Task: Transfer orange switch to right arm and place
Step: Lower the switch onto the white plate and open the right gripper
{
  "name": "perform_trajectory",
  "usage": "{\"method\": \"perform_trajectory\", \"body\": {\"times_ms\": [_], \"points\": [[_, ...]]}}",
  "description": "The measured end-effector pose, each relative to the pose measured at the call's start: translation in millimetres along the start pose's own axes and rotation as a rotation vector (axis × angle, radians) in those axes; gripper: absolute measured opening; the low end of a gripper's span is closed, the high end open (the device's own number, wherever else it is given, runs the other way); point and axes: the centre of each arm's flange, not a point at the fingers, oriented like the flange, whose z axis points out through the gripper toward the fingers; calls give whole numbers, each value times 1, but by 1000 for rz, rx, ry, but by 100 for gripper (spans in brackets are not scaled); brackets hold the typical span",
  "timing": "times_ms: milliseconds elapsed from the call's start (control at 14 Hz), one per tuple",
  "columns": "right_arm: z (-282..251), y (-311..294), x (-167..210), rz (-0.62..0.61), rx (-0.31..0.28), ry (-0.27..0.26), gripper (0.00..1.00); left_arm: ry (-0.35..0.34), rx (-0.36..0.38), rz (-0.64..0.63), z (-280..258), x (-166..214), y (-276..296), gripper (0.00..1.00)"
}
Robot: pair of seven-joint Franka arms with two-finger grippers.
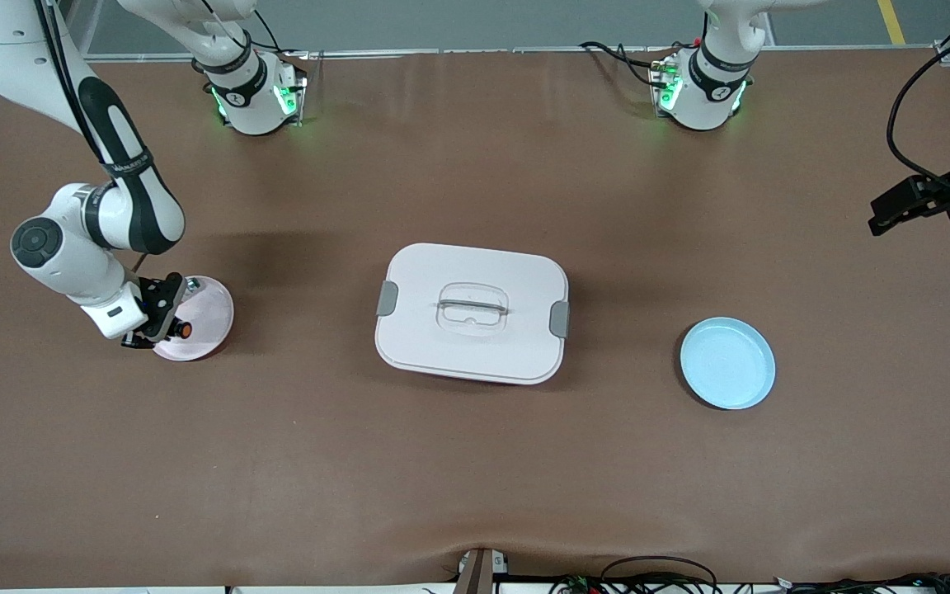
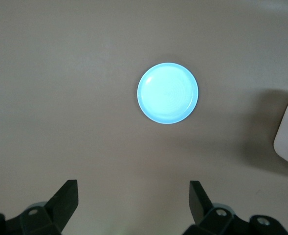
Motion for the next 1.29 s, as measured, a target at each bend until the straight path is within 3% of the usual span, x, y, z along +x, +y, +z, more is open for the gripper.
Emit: {"method": "perform_trajectory", "body": {"times_ms": [857,929,1286], "points": [[25,-14,8,-15,8,4,41,-8,5,29,14,-16,15,100],[25,-14,8,-15,8,4,46,-10,5,29,15,-16,15,100],[24,-13,8,-15,5,4,96,-5,5,29,18,-14,15,100]]}}
